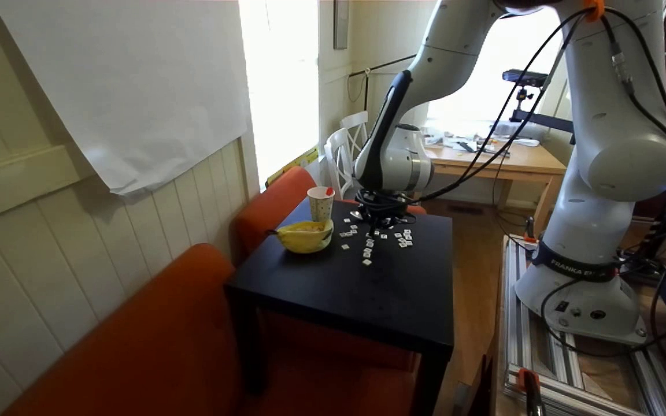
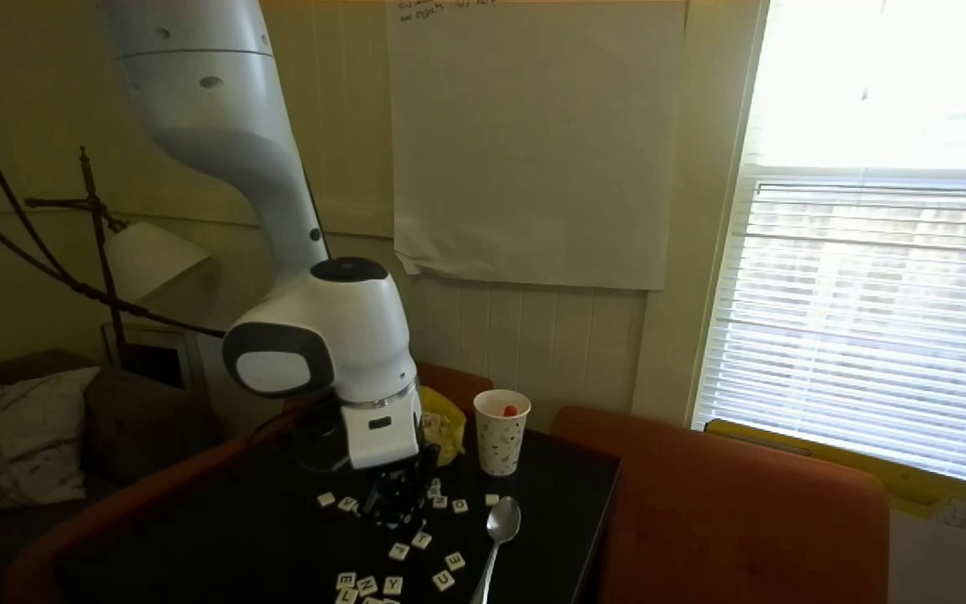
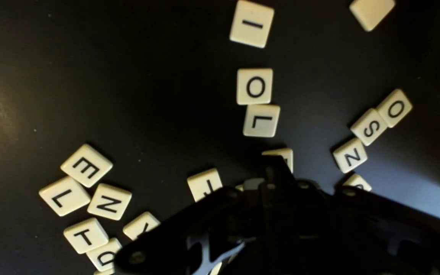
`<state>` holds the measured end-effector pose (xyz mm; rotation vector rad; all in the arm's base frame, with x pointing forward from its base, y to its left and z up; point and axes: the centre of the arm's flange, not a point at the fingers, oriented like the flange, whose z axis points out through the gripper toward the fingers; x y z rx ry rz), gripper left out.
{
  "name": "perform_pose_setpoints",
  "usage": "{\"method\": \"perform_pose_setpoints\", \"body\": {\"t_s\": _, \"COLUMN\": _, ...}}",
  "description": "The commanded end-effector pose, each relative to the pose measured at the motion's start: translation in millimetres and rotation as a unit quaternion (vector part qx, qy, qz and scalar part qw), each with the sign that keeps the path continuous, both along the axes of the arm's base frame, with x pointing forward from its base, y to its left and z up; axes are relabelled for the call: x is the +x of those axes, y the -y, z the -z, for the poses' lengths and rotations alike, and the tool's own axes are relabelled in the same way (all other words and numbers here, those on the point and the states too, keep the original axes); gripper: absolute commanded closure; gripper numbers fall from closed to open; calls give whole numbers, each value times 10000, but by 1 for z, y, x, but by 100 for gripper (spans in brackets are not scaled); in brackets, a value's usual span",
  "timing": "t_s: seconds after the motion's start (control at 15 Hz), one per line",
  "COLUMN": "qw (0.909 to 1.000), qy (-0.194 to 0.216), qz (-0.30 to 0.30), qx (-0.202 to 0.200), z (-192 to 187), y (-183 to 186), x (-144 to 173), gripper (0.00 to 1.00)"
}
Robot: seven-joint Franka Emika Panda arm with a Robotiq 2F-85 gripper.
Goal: Move three letters and place them next to the spoon
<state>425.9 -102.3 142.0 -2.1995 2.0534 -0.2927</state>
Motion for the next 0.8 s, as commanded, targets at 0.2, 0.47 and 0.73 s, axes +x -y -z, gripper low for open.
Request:
{"method": "perform_pose_setpoints", "body": {"t_s": 0.2, "qw": 9998, "qy": 44, "qz": -109, "qx": -152, "z": 12, "y": 2, "x": 14, "gripper": 98}}
{"method": "perform_pose_setpoints", "body": {"t_s": 0.47, "qw": 9985, "qy": 127, "qz": -58, "qx": -533, "z": 15, "y": 8, "x": 17, "gripper": 98}}
{"method": "perform_pose_setpoints", "body": {"t_s": 0.73, "qw": 9948, "qy": 154, "qz": 55, "qx": -1003, "z": 14, "y": 20, "x": 11, "gripper": 98}}
